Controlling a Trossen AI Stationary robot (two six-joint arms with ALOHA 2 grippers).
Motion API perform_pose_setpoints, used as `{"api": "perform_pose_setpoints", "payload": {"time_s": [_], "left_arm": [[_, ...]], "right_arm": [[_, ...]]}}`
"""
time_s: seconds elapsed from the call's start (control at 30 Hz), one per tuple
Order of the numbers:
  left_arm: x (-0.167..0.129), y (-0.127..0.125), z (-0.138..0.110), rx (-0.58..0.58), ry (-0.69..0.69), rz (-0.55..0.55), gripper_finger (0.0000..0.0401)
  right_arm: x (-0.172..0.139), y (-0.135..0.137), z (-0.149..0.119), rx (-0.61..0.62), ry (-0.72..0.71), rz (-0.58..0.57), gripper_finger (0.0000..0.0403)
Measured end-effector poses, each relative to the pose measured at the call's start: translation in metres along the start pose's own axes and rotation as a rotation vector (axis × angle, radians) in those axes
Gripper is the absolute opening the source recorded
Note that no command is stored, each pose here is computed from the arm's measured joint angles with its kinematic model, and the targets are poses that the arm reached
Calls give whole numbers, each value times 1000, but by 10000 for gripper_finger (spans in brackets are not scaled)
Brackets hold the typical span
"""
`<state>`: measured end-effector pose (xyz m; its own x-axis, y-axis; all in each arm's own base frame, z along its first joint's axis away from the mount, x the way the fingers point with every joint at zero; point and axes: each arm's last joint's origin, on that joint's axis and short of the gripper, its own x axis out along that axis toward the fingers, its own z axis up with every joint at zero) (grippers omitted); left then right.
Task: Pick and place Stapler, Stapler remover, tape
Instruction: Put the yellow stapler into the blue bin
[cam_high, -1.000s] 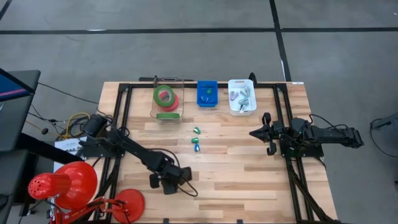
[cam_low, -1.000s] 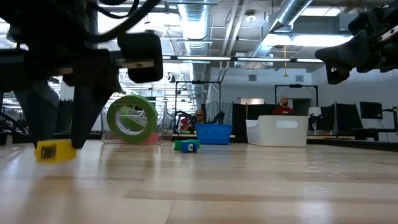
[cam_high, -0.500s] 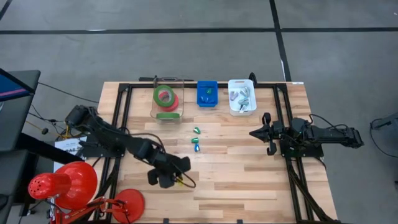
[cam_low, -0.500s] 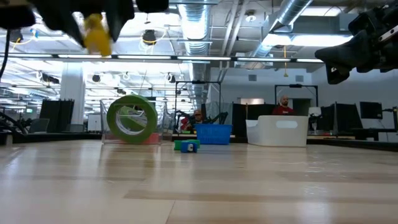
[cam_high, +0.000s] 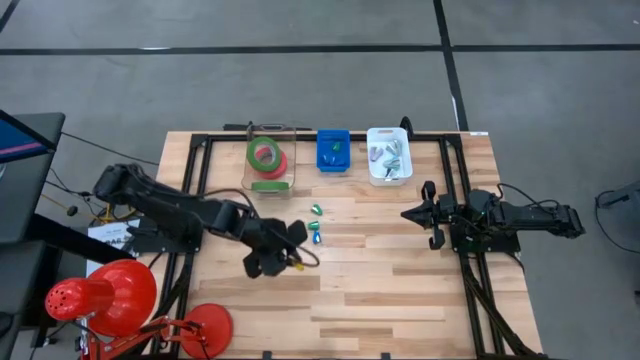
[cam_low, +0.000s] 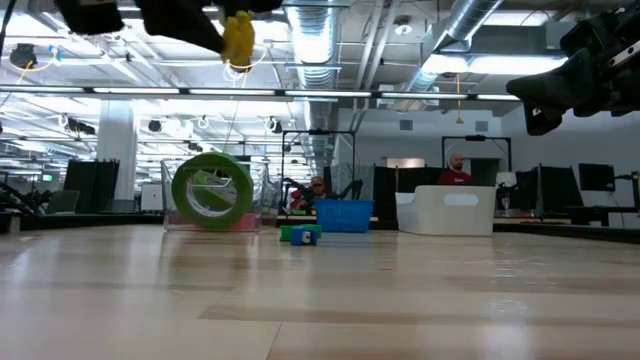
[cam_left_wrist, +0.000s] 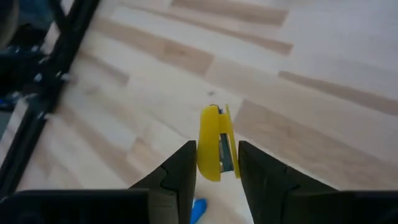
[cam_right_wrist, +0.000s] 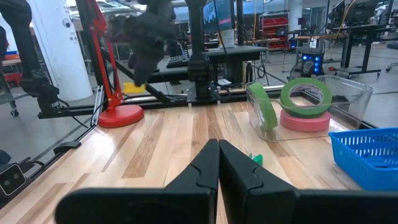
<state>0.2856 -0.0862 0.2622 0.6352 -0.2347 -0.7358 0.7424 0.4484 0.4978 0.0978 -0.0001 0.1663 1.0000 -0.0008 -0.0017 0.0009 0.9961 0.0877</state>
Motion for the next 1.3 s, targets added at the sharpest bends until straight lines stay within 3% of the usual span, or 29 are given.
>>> {"api": "perform_pose_setpoints", "payload": {"time_s": [0.6, 0.93, 1.3], "left_arm": [[-27, 61, -80, -241, 125, 240, 108], [-52, 100, -125, -328, 126, 528, 108], [-78, 123, -153, -422, 138, 801, 108]], "right_arm": [[0, 0, 0, 0, 0, 0, 0], [0, 0, 0, 0, 0, 0, 0], [0, 0, 0, 0, 0, 0, 0]]}}
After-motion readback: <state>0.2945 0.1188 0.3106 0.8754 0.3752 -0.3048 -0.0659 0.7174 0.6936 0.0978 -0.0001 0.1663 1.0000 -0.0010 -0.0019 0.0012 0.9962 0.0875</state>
